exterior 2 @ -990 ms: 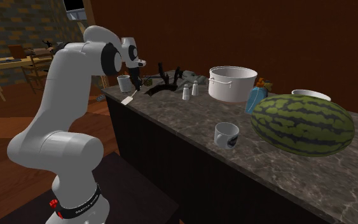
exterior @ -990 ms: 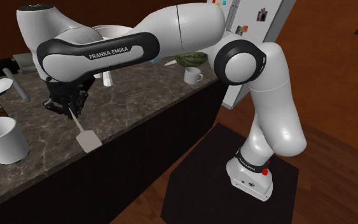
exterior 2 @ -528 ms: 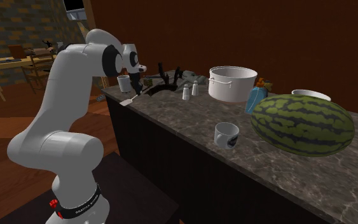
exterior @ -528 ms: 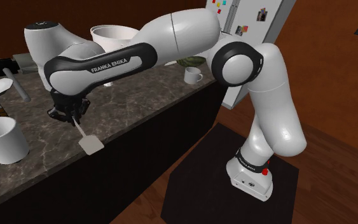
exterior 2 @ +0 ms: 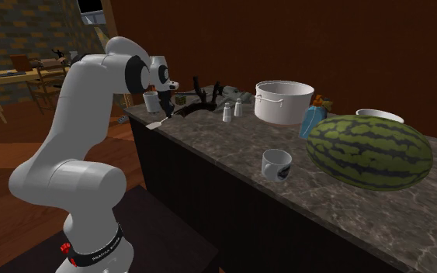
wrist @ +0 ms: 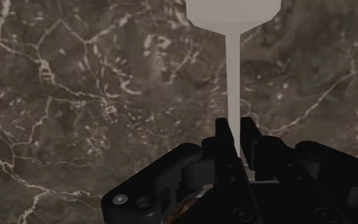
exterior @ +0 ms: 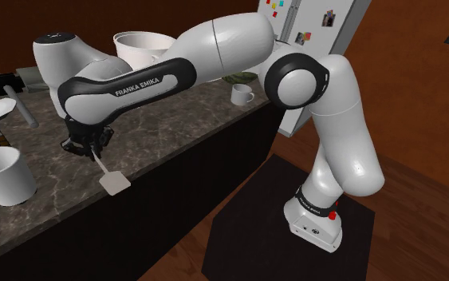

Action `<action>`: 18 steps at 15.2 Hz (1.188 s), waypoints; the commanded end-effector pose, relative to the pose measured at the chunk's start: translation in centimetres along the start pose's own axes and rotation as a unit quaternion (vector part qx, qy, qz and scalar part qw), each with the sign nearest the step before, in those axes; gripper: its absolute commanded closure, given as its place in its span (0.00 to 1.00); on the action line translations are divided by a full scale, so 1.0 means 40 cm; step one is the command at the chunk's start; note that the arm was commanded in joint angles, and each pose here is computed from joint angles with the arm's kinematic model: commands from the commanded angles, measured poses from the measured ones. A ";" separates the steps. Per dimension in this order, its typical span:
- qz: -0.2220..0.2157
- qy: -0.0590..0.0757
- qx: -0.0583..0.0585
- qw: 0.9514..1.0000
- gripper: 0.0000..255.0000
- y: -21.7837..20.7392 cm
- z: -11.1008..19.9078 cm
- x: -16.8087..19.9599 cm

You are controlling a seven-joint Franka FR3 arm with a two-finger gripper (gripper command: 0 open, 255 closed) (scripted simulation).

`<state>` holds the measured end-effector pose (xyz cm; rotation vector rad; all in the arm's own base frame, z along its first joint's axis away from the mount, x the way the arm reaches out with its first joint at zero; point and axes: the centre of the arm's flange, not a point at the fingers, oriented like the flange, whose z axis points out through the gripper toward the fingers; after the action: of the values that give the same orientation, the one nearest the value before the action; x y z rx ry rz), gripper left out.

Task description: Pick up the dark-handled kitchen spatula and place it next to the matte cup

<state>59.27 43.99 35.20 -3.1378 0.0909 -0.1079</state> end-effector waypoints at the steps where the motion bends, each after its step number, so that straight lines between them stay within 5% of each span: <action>1: 0.000 -0.001 -0.001 1.000 1.00 0.001 0.004 0.000; 2: 0.000 -0.001 -0.001 1.000 0.00 0.001 0.004 0.000; 7: 0.000 -0.001 -0.001 1.000 0.00 0.001 0.004 0.000; 11: 0.000 -0.001 -0.001 1.000 0.00 0.001 -0.121 0.000; 18: 0.000 -0.001 -0.001 1.000 0.00 0.001 -0.121 0.000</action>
<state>58.95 43.98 40.03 -3.1399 0.0923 -0.1045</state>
